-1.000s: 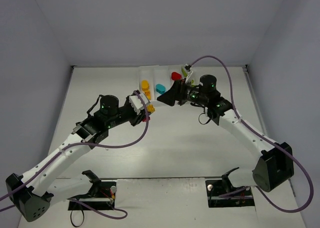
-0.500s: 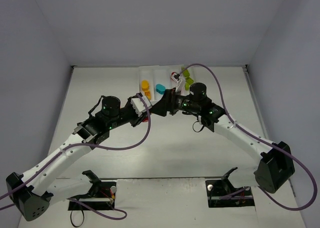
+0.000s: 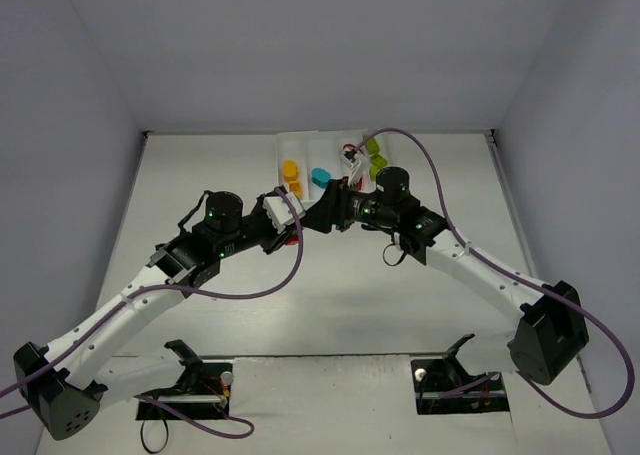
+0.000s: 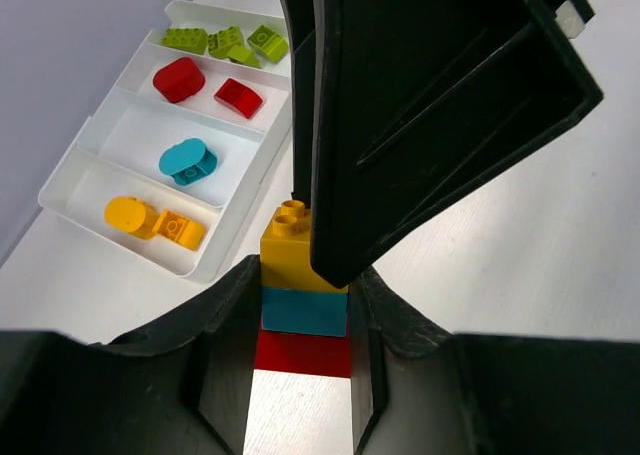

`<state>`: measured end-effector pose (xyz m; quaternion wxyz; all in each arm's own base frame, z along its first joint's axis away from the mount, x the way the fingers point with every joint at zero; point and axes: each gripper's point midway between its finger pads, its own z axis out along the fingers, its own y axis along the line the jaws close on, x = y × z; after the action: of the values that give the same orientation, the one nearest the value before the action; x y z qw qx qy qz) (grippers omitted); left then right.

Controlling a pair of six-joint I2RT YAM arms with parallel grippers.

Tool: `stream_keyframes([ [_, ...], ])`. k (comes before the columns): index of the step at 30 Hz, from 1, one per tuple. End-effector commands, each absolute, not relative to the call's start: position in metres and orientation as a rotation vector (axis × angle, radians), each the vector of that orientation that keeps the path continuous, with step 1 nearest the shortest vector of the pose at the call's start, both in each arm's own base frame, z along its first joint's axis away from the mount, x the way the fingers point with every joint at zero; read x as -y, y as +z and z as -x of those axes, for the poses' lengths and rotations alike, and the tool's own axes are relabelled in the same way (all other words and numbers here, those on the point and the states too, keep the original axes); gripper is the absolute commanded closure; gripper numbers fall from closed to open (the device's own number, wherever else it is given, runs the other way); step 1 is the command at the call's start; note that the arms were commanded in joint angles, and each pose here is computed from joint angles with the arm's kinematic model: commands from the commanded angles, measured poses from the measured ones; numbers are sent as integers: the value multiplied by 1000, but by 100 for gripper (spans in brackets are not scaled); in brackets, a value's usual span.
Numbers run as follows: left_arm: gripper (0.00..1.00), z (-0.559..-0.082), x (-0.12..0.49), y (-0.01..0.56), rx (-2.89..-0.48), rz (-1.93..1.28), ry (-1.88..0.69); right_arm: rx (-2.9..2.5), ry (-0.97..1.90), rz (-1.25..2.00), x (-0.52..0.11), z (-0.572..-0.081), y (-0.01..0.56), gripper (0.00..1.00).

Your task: Sort the legos into containers by color

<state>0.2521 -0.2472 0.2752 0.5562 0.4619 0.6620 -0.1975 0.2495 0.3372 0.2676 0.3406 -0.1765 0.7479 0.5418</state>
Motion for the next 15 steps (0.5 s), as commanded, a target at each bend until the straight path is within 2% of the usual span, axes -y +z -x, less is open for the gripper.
stream_keyframes([
  [1,100,-251,255,298,-1465,-1091,-485,-1847,1420,481,-343,-254,286,46],
  [7,100,-249,256,297,-1458,-1105,-490,-1876,1420,475,-345,-255,278,46],
  [9,100,-249,257,297,-1456,-1109,-489,-1880,1412,469,-344,-256,276,49],
  [10,100,-249,256,297,-1457,-1109,-485,-1880,1410,469,-343,-256,276,54],
  [11,100,-249,257,295,-1461,-1111,-485,-1876,1409,468,-343,-256,277,65],
  [13,100,-249,257,295,-1460,-1114,-482,-1869,1411,474,-343,-254,279,75],
  [14,100,-249,256,295,-1458,-1111,-481,-1870,1411,471,-342,-254,279,86],
  [15,100,-249,257,295,-1460,-1114,-482,-1867,1408,475,-342,-254,280,91],
])
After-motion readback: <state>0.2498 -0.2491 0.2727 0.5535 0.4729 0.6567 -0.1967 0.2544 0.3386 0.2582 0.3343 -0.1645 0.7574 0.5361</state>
